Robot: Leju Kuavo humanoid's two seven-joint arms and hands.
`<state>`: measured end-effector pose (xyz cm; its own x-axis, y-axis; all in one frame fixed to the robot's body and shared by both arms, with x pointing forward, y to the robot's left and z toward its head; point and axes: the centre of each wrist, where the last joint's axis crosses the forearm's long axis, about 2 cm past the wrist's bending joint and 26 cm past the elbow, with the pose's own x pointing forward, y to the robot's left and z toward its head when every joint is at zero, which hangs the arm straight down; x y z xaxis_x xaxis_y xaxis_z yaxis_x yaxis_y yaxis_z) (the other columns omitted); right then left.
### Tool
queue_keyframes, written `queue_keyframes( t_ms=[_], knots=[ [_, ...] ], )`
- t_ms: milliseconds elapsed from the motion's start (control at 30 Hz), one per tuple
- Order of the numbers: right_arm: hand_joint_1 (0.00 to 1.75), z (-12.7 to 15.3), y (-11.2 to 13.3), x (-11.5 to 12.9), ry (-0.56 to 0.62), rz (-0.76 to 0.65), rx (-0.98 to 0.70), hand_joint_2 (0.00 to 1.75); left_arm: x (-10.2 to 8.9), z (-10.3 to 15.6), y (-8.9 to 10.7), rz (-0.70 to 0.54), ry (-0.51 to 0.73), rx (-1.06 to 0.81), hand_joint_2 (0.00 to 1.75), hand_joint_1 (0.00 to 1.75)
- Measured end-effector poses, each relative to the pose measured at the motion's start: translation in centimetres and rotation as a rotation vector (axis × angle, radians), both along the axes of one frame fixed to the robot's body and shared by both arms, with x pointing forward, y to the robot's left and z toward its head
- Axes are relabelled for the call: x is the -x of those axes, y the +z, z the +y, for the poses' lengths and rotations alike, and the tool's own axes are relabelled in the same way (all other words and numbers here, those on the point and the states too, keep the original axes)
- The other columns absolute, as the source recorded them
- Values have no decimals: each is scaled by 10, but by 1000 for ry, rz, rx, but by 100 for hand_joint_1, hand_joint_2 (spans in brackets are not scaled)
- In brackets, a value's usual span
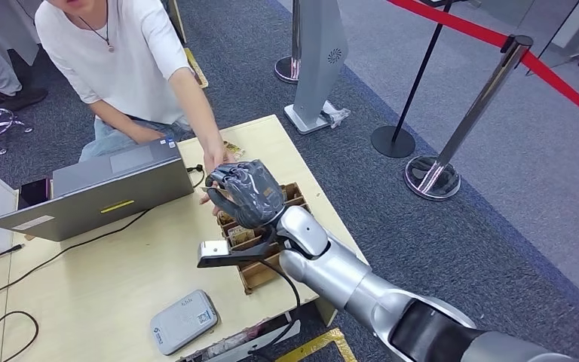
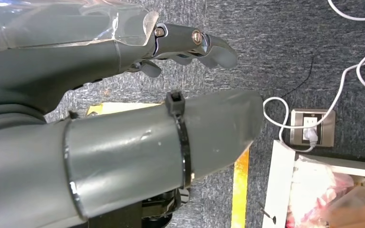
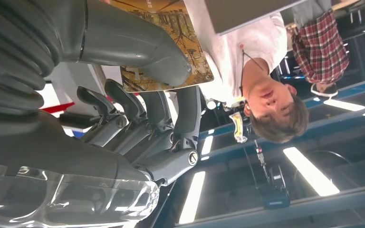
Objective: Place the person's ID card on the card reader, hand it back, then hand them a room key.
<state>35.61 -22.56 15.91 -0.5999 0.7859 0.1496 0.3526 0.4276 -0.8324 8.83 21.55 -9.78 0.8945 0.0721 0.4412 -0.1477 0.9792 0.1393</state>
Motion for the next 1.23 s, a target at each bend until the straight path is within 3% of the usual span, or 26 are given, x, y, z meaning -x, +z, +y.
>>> queue_keyframes(
  t_ms=[233,367,433,567,733,933,1233],
  knots=[
    [175,12,3,-15,17,-2,-18,175,-1,0,0,8,-1,-3,0,0],
    [4,18,6,-23,17,11,-14,175,0,0,0,9,7,-4,0,0],
    [0,20,6,-27,10,29,-11,175,0,0,0,10,11,-4,0,0],
    [0,23,3,-31,2,57,-11,0,0,0,0,12,18,-5,0,0],
    [0,27,1,-32,40,89,-58,0,1,0,0,16,31,-9,0,0],
    [0,32,0,-24,161,175,-225,0,2,1,0,15,47,-7,0,0],
    [0,50,-3,15,421,330,-599,0,5,1,-1,8,59,-7,0,0]
  ],
)
